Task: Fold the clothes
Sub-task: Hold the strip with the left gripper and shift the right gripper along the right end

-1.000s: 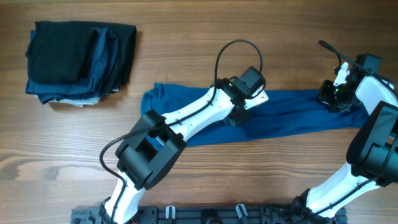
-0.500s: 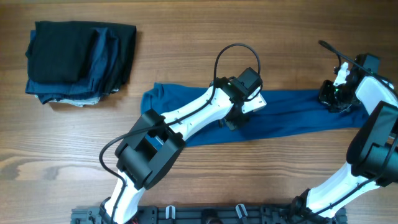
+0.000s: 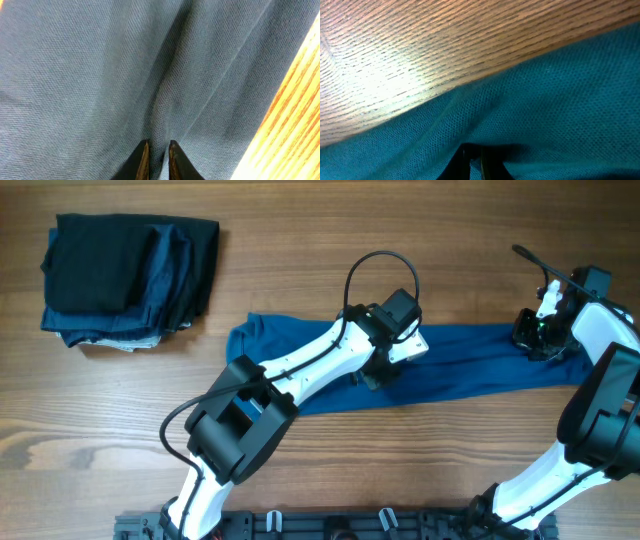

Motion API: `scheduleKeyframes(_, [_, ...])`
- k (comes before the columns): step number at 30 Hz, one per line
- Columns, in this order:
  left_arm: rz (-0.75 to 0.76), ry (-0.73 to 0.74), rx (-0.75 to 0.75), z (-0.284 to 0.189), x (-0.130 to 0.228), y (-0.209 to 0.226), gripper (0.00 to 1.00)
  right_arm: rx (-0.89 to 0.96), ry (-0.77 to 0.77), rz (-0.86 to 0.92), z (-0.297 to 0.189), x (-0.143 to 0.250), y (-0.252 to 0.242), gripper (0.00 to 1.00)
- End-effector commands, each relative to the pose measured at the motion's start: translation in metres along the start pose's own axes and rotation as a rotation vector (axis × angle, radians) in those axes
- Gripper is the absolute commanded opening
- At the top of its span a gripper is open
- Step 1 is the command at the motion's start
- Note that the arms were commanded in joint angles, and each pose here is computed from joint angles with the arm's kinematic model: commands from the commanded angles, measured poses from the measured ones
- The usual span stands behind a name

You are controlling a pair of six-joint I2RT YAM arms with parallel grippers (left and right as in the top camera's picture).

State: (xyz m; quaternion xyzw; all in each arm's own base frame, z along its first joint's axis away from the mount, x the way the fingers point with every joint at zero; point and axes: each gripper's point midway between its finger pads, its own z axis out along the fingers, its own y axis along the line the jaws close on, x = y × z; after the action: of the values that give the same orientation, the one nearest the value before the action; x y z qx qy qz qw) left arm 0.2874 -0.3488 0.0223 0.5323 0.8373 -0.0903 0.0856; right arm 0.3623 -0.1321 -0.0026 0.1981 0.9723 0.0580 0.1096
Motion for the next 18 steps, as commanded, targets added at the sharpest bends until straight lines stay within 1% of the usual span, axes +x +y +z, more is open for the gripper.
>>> scheduleKeyframes(1, [0.004,0.018,0.027,0.004,0.007,-0.006,0.09,0.003,0.083,0.018,0.026,0.024,-0.004,0.09])
scheduleKeyframes(2, [0.003,0.023,0.029,0.003,0.008,-0.007,0.05,0.003,0.083,0.017,0.026,0.024,-0.004,0.09])
scheduleKeyframes(3, [-0.002,0.030,0.032,0.003,0.010,-0.008,0.04,0.003,0.083,0.017,0.026,0.024,-0.004,0.09])
scheduleKeyframes(5, [-0.029,0.056,0.047,0.003,0.015,-0.014,0.04,0.003,0.083,0.018,0.026,0.024,-0.004,0.09])
scheduleKeyframes(8, [-0.027,0.099,0.096,0.002,0.025,-0.027,0.04,0.003,0.083,0.017,0.026,0.024,-0.004,0.09])
scheduleKeyframes(11, [-0.022,0.140,0.108,0.001,0.034,-0.035,0.04,0.003,0.083,0.017,0.026,0.024,-0.004,0.09])
scheduleKeyframes(18, [-0.010,0.155,0.118,0.004,0.037,-0.043,0.04,0.003,0.084,0.017,0.026,0.024,-0.004,0.09])
